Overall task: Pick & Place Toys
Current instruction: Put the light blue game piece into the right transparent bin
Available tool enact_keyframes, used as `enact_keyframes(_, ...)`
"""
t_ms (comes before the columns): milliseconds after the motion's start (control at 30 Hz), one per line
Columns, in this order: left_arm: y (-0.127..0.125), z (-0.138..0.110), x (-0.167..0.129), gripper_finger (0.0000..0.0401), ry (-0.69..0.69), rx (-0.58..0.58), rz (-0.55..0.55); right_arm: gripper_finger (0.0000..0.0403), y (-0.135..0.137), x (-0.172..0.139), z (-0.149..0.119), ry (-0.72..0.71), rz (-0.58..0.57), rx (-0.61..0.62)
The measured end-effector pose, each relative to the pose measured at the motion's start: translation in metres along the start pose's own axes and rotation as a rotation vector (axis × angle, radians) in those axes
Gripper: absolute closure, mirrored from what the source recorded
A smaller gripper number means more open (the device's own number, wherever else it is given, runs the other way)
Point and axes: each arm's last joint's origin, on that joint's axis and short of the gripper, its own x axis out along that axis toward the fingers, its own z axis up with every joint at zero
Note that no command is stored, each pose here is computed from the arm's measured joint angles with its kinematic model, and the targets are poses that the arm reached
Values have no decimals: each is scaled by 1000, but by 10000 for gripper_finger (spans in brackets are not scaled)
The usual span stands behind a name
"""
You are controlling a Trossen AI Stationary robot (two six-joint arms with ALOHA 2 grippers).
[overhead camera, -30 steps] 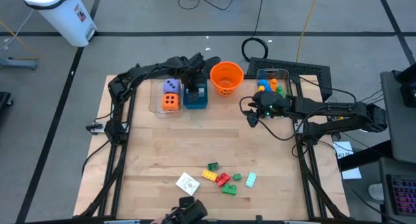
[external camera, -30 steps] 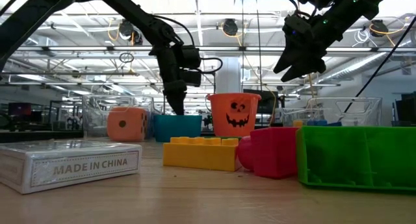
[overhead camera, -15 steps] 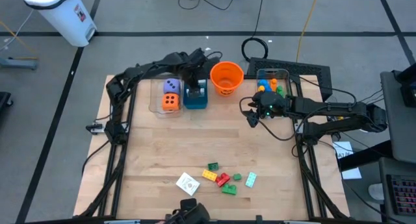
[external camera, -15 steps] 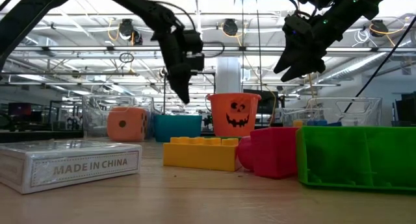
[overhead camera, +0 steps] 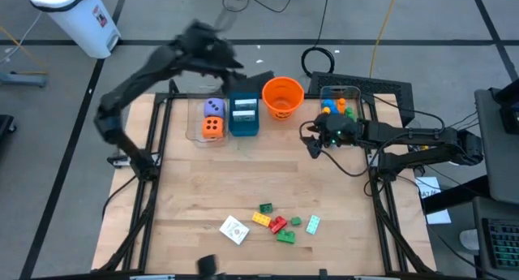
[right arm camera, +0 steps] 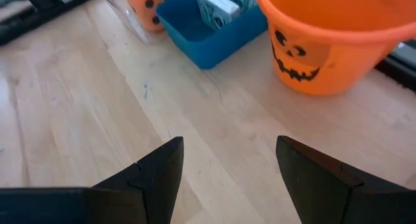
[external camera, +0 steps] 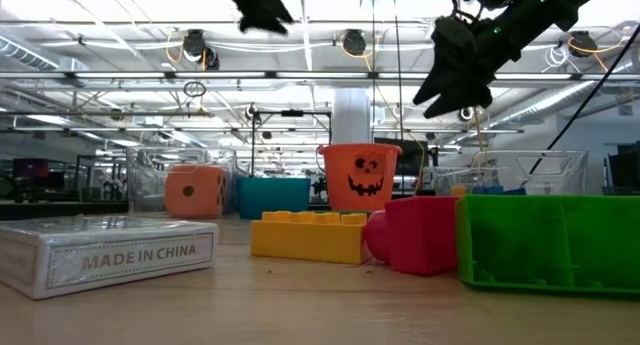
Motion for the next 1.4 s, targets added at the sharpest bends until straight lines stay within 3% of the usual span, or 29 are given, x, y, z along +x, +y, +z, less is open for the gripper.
enact_keyframes(167, -11, 6, -69, 189, -171, -87, 46, 165, 3, 0, 9, -94, 36, 13)
enact_keyframes(333, -34, -7, -105, 190, -265, -185, 39, 165, 8, -3, 21, -217, 84, 34)
enact_keyframes(600, -87, -35, -89, 189, -493, -366, -24, 165, 12, -7, 33, -347, 129, 12)
enact_keyframes(767, -119, -45, -75, 190, -556, -399, -35, 165, 12, -7, 33, -346, 131, 14)
enact_keyframes(1033, -152, -45, -76, 189, -581, -342, -99, 165, 12, -6, 33, -345, 131, 14)
enact_keyframes(1400, -185, -31, -98, 189, -788, -196, -363, 165, 12, -7, 33, -344, 132, 14)
